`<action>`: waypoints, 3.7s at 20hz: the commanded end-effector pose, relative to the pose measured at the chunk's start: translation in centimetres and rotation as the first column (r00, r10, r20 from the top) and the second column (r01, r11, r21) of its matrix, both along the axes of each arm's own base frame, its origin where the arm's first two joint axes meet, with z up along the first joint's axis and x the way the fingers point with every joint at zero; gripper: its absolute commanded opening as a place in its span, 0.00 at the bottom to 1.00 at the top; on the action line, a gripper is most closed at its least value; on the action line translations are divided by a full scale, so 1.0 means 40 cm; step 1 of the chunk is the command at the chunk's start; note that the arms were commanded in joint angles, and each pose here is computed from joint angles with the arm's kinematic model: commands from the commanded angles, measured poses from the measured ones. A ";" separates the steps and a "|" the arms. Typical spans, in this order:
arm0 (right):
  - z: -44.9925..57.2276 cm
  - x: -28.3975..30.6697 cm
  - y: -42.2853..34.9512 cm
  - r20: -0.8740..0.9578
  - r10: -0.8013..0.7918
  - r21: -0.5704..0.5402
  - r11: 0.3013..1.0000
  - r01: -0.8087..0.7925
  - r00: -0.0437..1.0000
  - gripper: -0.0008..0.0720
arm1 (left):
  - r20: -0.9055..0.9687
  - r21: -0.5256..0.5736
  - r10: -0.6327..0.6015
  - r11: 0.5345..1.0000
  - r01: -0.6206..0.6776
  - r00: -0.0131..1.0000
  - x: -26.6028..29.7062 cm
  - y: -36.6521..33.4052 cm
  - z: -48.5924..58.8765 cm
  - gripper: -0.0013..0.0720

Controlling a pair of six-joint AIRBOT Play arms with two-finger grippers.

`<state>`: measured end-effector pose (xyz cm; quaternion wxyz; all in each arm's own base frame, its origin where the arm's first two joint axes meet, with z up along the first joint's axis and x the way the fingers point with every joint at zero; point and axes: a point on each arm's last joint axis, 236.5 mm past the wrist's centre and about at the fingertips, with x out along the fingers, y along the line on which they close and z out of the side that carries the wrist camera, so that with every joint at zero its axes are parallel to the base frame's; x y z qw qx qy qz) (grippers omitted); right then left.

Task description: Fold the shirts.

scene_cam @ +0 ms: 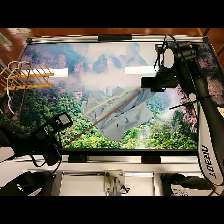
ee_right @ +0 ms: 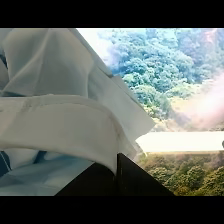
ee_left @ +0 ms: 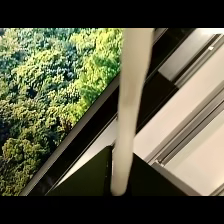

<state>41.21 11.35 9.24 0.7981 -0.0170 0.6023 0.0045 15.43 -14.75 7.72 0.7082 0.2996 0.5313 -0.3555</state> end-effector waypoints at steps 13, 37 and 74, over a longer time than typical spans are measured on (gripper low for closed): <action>0.073 -0.075 0.016 -0.018 0.003 0.072 0.997 -0.002 1.000 0.10 | 0.095 -0.039 0.023 0.999 -0.019 0.995 0.086 -0.048 -0.085 0.09; 0.102 -0.085 0.098 0.017 0.125 0.189 0.974 -0.126 0.992 0.10 | 0.049 -0.050 -0.001 0.999 0.003 0.999 0.158 -0.154 -0.248 0.09; 0.370 -0.088 -0.202 0.243 0.759 -0.333 0.650 -0.683 0.604 0.88 | 0.083 -0.196 -0.040 0.979 0.056 0.996 0.238 -0.301 -0.109 0.09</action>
